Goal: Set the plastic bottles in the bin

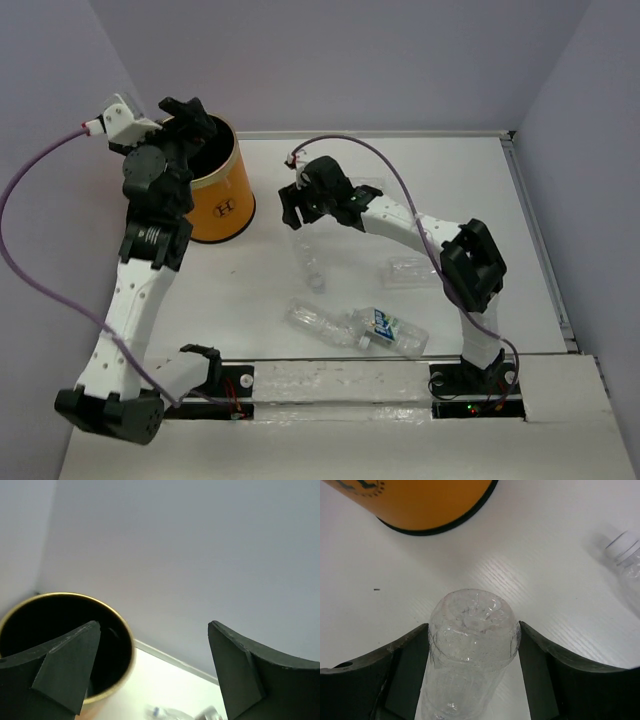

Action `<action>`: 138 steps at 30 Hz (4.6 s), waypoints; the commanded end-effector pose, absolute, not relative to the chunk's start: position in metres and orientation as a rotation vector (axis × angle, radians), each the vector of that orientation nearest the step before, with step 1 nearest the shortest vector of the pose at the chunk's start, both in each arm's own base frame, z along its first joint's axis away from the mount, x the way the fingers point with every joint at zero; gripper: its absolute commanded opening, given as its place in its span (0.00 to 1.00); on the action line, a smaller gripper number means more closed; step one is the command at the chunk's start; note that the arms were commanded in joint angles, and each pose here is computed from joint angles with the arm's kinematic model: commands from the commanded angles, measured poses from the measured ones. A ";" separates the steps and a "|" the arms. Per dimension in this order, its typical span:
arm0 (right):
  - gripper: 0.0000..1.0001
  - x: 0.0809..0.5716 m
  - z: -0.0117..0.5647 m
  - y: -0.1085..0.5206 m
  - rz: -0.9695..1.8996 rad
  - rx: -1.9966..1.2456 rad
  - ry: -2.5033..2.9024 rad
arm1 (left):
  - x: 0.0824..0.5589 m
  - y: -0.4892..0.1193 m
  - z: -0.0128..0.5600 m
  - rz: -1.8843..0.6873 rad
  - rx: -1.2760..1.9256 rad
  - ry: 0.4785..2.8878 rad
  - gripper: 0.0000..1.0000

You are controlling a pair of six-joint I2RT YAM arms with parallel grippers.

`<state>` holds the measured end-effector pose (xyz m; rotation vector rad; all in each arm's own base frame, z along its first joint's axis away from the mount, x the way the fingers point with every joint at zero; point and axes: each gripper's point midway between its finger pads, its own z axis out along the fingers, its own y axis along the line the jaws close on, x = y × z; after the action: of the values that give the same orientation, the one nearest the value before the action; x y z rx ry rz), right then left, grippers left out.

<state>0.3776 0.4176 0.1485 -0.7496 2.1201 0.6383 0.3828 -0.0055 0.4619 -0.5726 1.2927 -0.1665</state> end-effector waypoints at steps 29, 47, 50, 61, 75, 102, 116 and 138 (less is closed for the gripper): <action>0.33 0.444 0.576 0.443 1.022 -0.048 0.816 | 0.204 -0.138 0.178 -0.976 -0.406 2.023 0.99; 0.91 0.450 0.472 0.526 1.035 -0.253 0.901 | 0.225 -0.151 0.157 -0.927 -0.323 2.089 0.99; 1.00 0.436 0.489 0.522 1.010 -0.333 0.907 | 0.238 -0.149 0.170 -0.863 -0.291 2.064 0.99; 0.97 0.391 0.477 0.407 0.966 -0.425 1.125 | 0.254 -0.227 0.192 -0.852 0.041 2.064 0.99; 0.94 0.268 0.442 0.097 0.434 0.173 1.356 | 0.244 -0.451 0.229 -0.737 1.001 1.779 0.99; 0.91 0.204 0.455 0.073 0.548 0.153 1.273 | 0.262 -0.570 0.085 -0.605 1.522 1.781 0.88; 0.87 0.180 0.483 0.064 0.564 0.106 1.191 | 0.284 -0.542 0.246 -0.637 1.169 1.553 0.32; 0.87 0.248 0.408 0.180 0.731 -0.238 1.470 | 0.418 -0.109 0.527 -0.468 -0.132 1.246 0.32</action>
<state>0.2360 0.1419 0.4222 -0.1103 1.4418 0.6349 0.3962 -0.1697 0.5369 0.0812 1.2476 -0.5249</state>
